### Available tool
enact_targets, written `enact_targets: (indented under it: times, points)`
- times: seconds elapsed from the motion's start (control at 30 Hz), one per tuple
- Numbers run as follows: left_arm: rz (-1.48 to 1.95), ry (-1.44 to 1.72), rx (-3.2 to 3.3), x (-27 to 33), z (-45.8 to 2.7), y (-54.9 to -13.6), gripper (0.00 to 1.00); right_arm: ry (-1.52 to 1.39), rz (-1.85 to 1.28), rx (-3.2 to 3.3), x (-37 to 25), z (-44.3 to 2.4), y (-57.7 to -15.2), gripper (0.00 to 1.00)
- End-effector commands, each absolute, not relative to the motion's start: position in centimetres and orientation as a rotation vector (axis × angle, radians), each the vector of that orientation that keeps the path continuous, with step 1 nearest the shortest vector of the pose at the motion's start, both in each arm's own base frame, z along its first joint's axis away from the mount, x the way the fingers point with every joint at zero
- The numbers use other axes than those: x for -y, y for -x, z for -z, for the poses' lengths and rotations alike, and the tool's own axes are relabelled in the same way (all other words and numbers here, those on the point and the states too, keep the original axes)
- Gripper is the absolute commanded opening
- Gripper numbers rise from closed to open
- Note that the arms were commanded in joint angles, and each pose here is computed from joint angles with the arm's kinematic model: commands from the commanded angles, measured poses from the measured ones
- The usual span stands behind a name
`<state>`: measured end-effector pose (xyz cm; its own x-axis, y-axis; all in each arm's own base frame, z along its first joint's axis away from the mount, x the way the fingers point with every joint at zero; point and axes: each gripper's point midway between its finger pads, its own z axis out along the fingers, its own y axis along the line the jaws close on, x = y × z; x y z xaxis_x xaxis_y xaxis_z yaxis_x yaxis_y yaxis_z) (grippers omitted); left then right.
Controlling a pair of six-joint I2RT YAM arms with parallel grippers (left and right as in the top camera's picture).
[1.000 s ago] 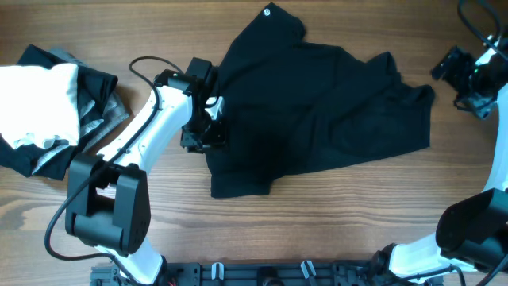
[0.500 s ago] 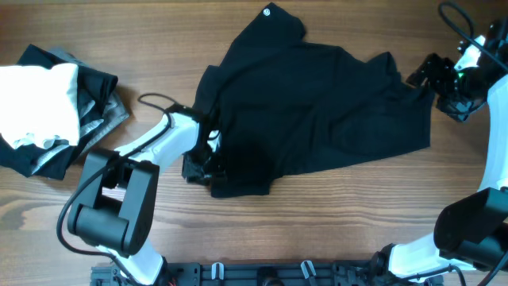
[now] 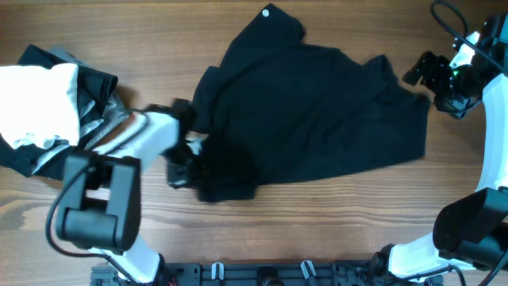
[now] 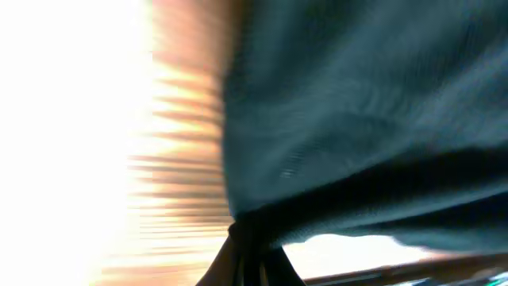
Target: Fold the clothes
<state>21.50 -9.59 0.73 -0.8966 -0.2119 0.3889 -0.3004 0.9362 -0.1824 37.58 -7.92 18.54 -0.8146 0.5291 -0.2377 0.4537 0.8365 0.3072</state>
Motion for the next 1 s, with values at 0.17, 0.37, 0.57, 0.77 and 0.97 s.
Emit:
enact_targets:
  times: [0.17,0.37,0.57,0.77,0.97]
  points:
    - [-0.464,-0.846,2.932,1.0,-5.6,-27.3,0.04,-0.539,-0.358,-2.907,3.5,-12.1,-35.3,0.71]
    - [-0.446,-0.813,2.986,0.3,-6.2,-27.5,0.04,-0.495,-0.318,-2.981,2.5,-7.3,-33.2,0.64]
    - [-0.450,-0.813,2.999,0.2,-6.2,-27.8,0.04,-0.299,-0.654,-2.971,-1.6,-4.1,-31.2,0.59]
    - [-0.453,-0.813,3.008,0.2,-6.2,-28.0,0.05,-0.261,-0.844,-2.890,-4.2,-2.3,-30.6,0.54]
    - [-0.453,-0.814,3.008,0.2,-6.2,-28.0,0.06,-0.147,-0.960,-2.853,-7.3,-1.9,-30.0,0.51]
